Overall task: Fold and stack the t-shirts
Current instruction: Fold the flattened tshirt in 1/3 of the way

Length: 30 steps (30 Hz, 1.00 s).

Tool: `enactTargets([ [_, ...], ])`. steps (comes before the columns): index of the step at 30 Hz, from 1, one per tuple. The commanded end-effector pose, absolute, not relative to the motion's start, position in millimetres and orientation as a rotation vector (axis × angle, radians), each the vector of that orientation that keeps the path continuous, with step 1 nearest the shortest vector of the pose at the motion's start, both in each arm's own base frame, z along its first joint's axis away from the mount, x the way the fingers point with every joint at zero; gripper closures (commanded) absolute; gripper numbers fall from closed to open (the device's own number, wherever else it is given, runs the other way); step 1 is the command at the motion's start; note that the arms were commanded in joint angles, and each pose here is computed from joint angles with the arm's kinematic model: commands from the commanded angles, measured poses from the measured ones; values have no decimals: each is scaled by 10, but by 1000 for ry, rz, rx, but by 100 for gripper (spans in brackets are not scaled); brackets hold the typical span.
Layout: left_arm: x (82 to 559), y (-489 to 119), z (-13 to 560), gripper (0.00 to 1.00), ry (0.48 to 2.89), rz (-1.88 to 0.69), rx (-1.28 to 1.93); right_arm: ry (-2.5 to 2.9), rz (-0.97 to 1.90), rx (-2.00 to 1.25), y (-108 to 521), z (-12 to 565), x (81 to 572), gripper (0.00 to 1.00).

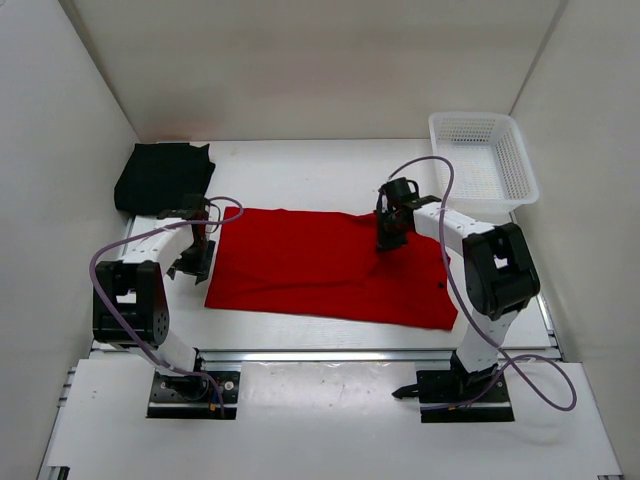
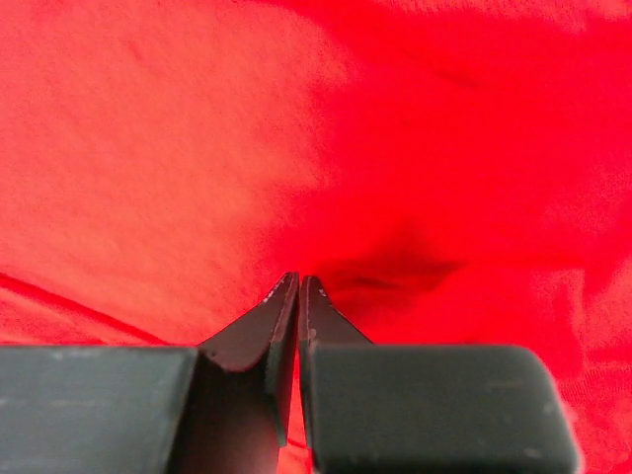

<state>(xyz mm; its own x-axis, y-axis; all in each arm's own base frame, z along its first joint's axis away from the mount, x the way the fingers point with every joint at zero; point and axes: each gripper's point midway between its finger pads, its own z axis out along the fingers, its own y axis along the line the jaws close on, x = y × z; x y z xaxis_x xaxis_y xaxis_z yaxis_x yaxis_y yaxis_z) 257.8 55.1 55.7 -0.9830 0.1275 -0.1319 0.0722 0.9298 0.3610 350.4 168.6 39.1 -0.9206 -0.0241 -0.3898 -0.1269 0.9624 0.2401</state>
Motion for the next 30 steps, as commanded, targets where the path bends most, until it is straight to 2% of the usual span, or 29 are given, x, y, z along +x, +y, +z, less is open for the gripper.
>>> enactTargets([
  [1, 2610, 602, 622, 32, 2894, 571, 131, 2680, 437, -128, 1817, 462, 3697, 97],
  [3, 2645, 608, 645, 31, 2882, 575, 135, 2667, 449, -142, 1827, 525, 3728, 97],
  [7, 2662, 601, 641, 31, 2886, 572, 150, 2553, 458, -105, 1730, 963, 4052, 86],
  [13, 3358, 349, 863, 30, 2783, 384, 185, 2494, 338, 15, 1516, 1380, 4658, 66],
  [17, 4107, 112, 1115, 26, 2634, 253, 150, 2555, 159, 177, 1177, 1178, 4758, 63],
  [21, 4782, -61, 1311, 23, 2475, 150, 0, 2564, -17, 242, 919, 1048, 4803, 54],
  [25, 5168, -373, 1141, 22, 2458, 64, 15, 2575, -41, 283, 851, 936, 4881, 52],
  [30, 5353, -611, 850, 20, 2476, 26, 8, 2564, -66, 344, 793, 838, 4954, 52],
])
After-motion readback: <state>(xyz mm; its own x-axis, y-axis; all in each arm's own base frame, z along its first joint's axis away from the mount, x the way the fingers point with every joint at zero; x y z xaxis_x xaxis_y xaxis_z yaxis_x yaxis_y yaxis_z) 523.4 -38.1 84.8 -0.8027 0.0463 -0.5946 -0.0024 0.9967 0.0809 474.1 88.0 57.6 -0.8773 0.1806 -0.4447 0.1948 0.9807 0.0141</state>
